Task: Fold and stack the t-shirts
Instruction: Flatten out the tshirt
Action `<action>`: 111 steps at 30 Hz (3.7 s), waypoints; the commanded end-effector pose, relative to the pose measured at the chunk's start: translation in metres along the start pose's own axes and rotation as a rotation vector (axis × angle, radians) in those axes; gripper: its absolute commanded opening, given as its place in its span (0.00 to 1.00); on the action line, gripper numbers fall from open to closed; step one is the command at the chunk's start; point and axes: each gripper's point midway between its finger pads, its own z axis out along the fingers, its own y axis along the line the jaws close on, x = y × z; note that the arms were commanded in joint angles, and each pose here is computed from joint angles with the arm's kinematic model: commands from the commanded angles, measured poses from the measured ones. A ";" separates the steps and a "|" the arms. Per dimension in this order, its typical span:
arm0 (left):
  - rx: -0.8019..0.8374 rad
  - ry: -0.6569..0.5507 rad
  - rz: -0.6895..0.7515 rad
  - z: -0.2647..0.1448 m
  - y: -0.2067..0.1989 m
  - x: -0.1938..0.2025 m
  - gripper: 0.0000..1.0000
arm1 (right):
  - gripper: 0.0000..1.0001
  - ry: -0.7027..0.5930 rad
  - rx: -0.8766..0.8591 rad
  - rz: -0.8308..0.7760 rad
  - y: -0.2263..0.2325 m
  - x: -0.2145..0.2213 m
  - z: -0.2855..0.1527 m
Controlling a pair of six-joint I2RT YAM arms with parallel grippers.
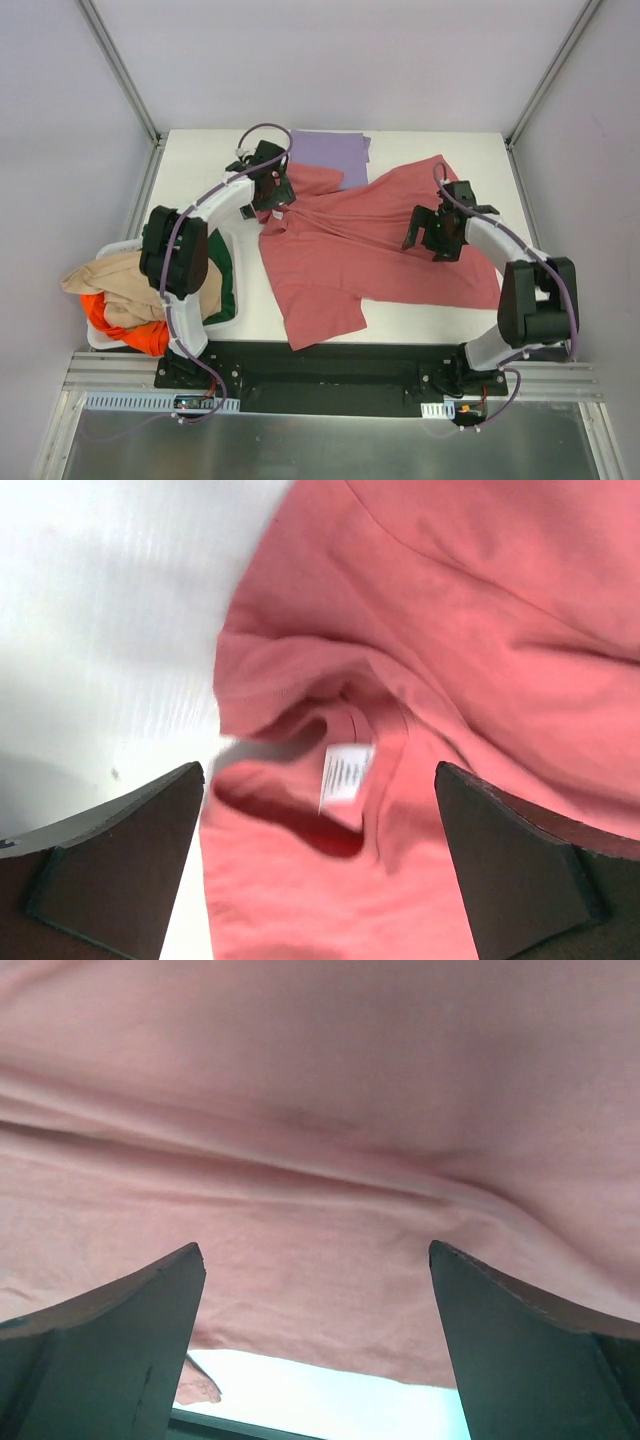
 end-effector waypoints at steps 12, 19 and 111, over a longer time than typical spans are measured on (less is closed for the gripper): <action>0.308 0.223 0.281 -0.118 -0.037 0.177 0.99 | 0.96 -0.183 0.090 0.143 -0.044 0.038 -0.048; 0.142 0.200 0.276 -0.068 -0.027 0.179 0.99 | 0.96 -0.086 0.035 0.061 -0.033 0.050 -0.023; -0.001 0.168 0.267 -0.101 0.088 0.232 0.00 | 0.65 -0.173 0.328 0.571 -0.138 0.115 -0.049</action>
